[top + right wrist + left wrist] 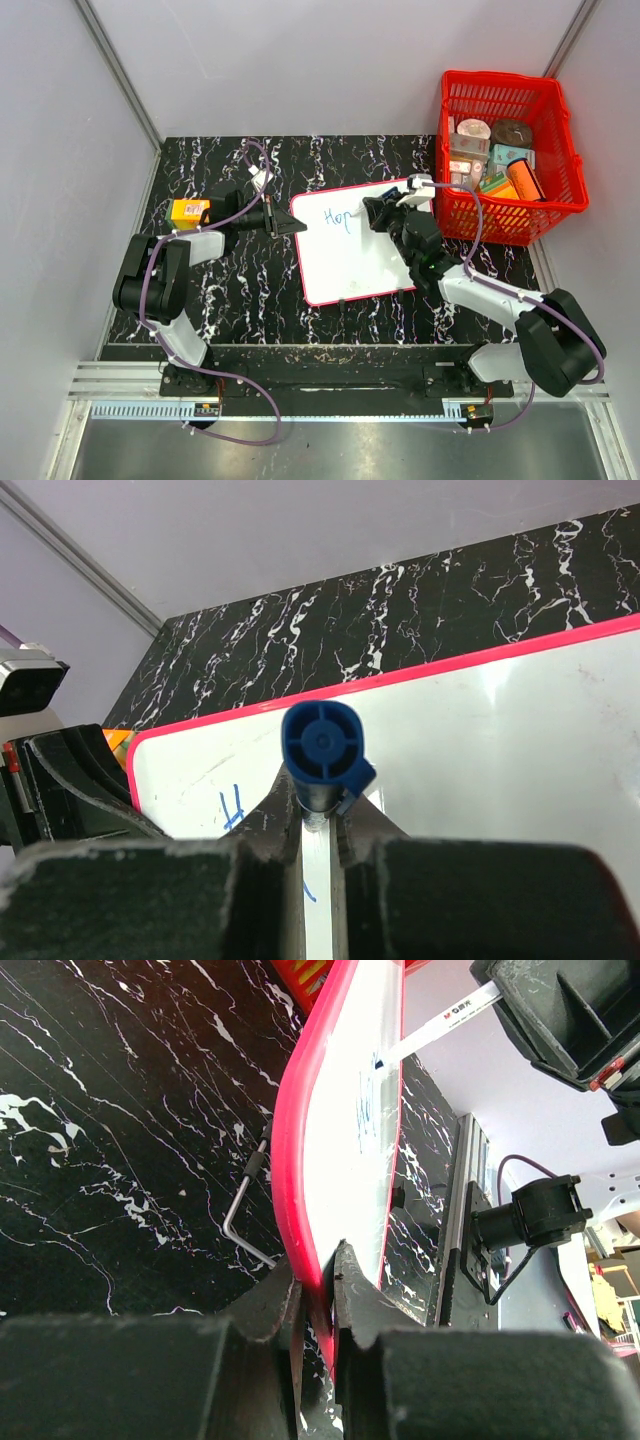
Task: Write a sentence on the whiteboard
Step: Write on the whiteboard with the whiteboard.
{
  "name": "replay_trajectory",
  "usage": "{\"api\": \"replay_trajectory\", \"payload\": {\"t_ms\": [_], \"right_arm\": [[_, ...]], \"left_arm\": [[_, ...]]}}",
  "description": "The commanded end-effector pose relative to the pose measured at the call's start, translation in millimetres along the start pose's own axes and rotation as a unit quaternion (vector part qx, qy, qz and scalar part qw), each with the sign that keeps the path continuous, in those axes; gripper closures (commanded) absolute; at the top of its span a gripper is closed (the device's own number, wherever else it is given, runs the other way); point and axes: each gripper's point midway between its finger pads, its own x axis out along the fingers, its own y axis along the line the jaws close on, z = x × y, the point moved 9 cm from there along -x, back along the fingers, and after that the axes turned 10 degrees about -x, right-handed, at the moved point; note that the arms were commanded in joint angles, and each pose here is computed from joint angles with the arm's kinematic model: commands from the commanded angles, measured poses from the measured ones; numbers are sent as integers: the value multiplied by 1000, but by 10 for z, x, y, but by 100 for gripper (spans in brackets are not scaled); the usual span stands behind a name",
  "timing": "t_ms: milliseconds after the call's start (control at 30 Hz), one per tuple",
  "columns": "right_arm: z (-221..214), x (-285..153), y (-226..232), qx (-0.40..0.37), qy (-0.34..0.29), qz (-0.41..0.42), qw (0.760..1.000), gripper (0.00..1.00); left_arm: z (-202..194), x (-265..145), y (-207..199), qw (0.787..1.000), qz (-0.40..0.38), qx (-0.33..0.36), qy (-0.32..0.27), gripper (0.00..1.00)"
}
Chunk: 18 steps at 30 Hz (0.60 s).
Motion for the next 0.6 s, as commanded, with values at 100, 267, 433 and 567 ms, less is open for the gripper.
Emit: {"api": "replay_trajectory", "payload": {"t_ms": [100,267,433,567], "right_arm": [[-119,-49,-84,10,13,-9,1000,100],[-140,-23,-49,22,15,2,1000,100],[-125,4,-22,30,14,10,999,100],[-66,-23,-7,35,6,14,999,100]], "left_arm": [[-16,114,81,995,26,93,-4,100],[-17,119,78,995,26,93,-3,100],[-17,117,76,995,26,93,-3,100],[-22,116,82,995,28,94,-3,100]]}}
